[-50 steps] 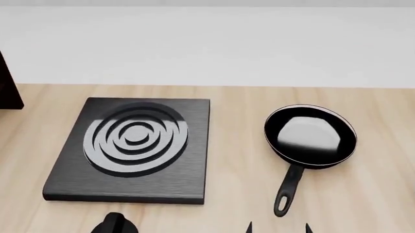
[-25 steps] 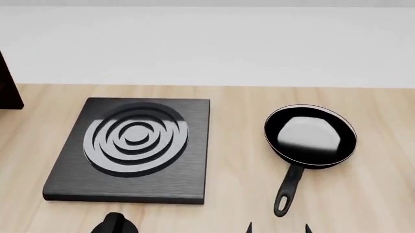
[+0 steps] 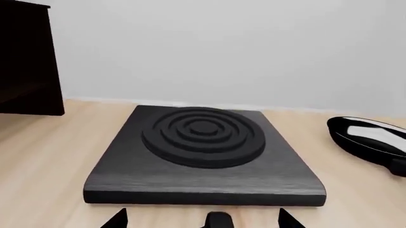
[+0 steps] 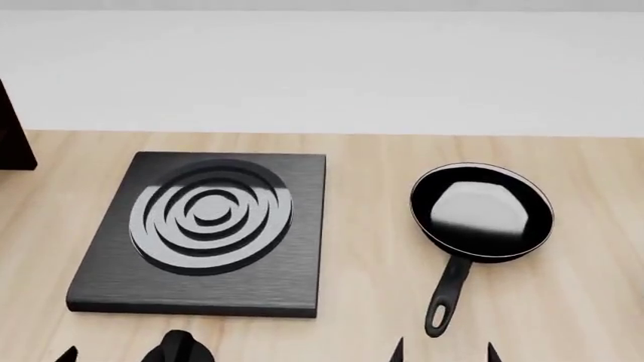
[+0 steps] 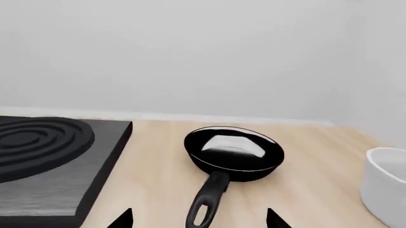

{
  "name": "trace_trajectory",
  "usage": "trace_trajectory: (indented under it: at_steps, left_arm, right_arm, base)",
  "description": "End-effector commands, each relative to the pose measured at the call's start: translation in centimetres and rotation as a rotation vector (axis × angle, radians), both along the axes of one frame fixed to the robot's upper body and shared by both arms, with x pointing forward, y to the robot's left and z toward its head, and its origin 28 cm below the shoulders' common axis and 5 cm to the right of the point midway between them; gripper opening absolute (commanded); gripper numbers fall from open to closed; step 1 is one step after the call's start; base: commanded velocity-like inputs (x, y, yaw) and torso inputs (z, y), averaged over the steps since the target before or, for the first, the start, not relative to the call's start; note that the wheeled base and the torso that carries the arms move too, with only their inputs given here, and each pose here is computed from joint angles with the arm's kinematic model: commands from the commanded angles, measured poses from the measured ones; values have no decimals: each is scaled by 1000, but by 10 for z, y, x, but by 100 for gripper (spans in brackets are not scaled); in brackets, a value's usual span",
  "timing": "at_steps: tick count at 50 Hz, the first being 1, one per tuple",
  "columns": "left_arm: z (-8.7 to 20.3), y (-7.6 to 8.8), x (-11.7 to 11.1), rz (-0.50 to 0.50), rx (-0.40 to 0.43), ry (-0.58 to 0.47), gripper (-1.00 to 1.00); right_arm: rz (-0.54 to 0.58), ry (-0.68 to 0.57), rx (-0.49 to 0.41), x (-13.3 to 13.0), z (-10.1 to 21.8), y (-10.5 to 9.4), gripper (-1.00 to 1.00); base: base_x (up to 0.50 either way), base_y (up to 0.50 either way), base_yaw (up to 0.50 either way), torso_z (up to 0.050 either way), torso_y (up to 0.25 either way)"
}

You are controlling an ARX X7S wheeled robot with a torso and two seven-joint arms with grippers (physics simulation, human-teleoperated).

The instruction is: Put the frying pan on the cabinet shelf.

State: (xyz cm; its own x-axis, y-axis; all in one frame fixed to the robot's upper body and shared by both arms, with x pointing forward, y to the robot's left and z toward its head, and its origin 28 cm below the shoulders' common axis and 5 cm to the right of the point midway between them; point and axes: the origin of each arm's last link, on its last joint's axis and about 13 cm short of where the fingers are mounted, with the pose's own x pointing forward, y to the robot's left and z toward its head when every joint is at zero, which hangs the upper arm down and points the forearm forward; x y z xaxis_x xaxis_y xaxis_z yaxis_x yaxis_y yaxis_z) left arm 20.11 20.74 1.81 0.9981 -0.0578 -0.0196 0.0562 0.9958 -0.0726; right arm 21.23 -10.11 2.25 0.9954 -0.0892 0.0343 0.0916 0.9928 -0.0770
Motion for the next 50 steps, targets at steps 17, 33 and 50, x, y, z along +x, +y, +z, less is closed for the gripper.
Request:
trace_trajectory:
  at_steps: [17, 33, 50]
  left_arm:
    - [87, -4, 18, -28, -14, -22, 100]
    - [77, 6, 23, -35, 2, -42, 100]
    - [89, 9, 26, 11, -22, -55, 100]
  right_arm:
    - [-27, -26, -60, 3, 85, -6, 100]
    - [9, 13, -91, 10, 91, -5, 100]
    - [-27, 38, -124, 11, 92, -11, 100]
  base:
    - [0, 1, -3, 0, 0]
    - [0, 2, -3, 0, 0]
    - [0, 1, -3, 0, -142]
